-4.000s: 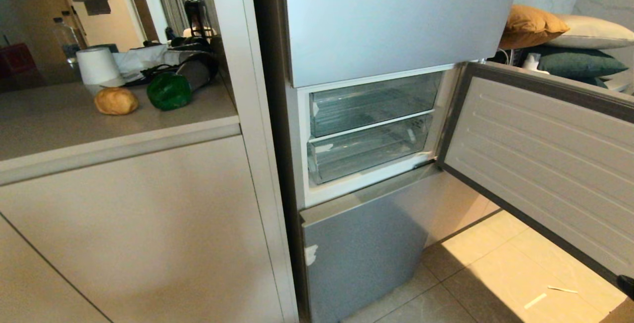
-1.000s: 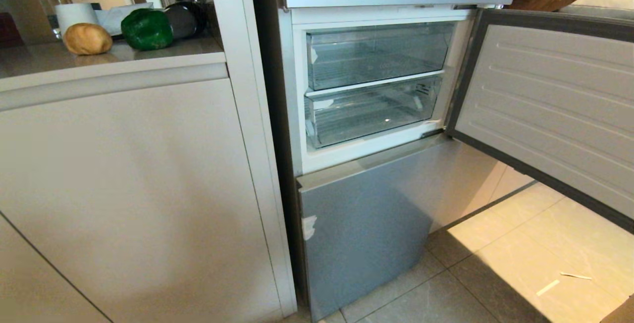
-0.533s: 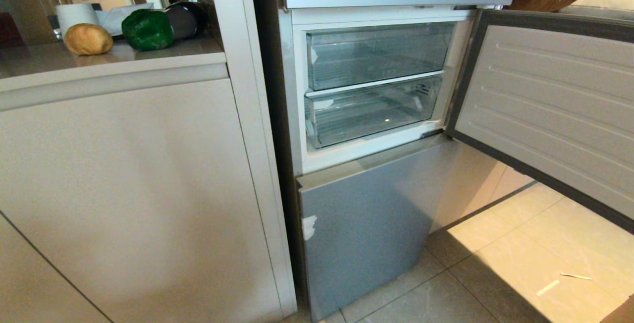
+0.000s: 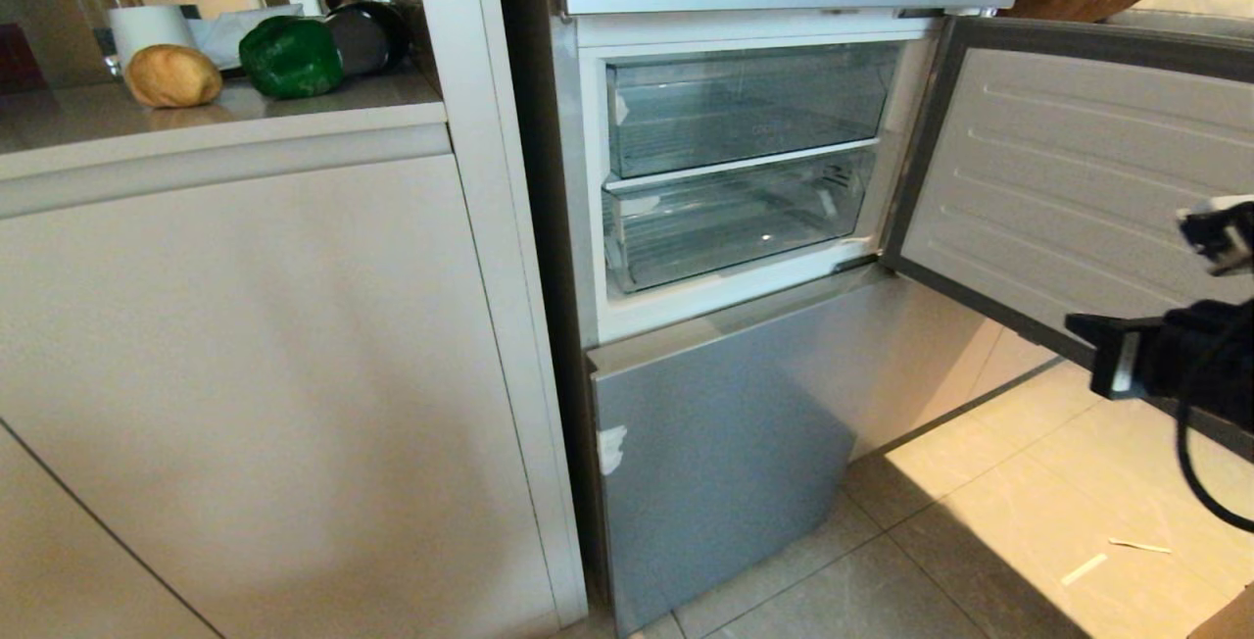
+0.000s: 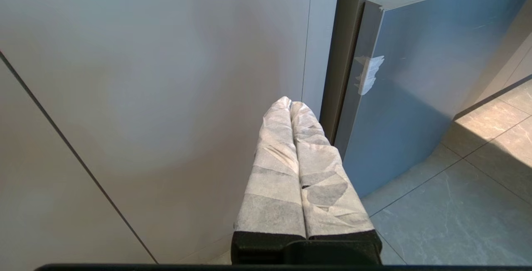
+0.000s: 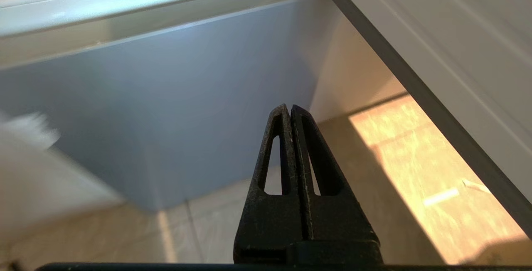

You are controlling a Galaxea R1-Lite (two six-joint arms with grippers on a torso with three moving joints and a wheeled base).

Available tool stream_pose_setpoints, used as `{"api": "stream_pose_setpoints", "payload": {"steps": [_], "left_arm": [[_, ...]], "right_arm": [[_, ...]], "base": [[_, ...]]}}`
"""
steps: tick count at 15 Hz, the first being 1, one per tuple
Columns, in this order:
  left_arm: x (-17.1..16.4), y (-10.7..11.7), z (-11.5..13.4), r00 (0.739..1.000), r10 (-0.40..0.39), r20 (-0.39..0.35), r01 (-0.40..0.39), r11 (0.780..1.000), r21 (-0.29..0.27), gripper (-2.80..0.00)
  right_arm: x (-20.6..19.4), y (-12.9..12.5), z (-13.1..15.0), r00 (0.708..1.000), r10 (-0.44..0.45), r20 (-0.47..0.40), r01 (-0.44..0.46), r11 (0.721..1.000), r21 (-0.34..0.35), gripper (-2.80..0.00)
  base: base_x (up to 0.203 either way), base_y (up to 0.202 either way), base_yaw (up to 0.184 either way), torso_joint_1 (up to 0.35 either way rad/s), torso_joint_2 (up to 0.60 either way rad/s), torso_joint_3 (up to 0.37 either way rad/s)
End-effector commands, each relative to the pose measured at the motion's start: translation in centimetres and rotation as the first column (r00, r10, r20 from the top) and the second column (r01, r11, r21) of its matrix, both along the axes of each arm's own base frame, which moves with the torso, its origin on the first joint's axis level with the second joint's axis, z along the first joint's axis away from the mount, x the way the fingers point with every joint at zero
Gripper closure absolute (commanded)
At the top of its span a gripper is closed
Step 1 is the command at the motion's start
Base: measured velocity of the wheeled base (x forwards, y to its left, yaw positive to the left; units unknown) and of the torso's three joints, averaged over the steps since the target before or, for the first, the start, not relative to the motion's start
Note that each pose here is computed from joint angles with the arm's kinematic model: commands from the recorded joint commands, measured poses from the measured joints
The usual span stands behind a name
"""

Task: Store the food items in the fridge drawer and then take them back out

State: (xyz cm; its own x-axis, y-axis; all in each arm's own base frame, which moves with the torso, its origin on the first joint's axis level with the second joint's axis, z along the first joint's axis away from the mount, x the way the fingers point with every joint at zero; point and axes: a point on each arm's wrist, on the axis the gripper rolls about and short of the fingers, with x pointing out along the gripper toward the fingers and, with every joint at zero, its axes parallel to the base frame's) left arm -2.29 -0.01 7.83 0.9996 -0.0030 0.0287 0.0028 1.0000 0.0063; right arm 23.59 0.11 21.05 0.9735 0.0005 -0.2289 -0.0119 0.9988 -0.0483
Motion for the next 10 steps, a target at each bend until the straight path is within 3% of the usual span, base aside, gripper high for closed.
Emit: {"api": "stream_pose_setpoints", "payload": {"steps": [1, 5, 10], "left_arm": [[0.1, 0.0, -0.3, 1.0, 0.0, -0.01, 0.0, 1.0, 0.0, 0.0], [0.1, 0.0, -0.3, 1.0, 0.0, -0.01, 0.0, 1.0, 0.0, 0.0], [0.1, 0.0, -0.3, 1.0, 0.0, -0.01, 0.0, 1.0, 0.0, 0.0]], "right_arm": [[8.4, 0.2, -5.7, 1.0, 0.011, -0.028, -0.011, 1.0, -0.011, 0.0], [14.6, 2.2, -6.8, 0.973, 0.125, 0.192, -0.125, 0.992, -0.016, 0.0], [16.5, 6.9, -6.5, 0.937, 0.24, 0.255, -0.247, 0.969, -0.005, 0.0]], "base": [[0.0, 0.0, 0.0, 0.0, 0.0, 0.0], [0.0, 0.0, 0.0, 0.0, 0.0, 0.0], [0.0, 0.0, 0.0, 0.0, 0.0, 0.0]]}}
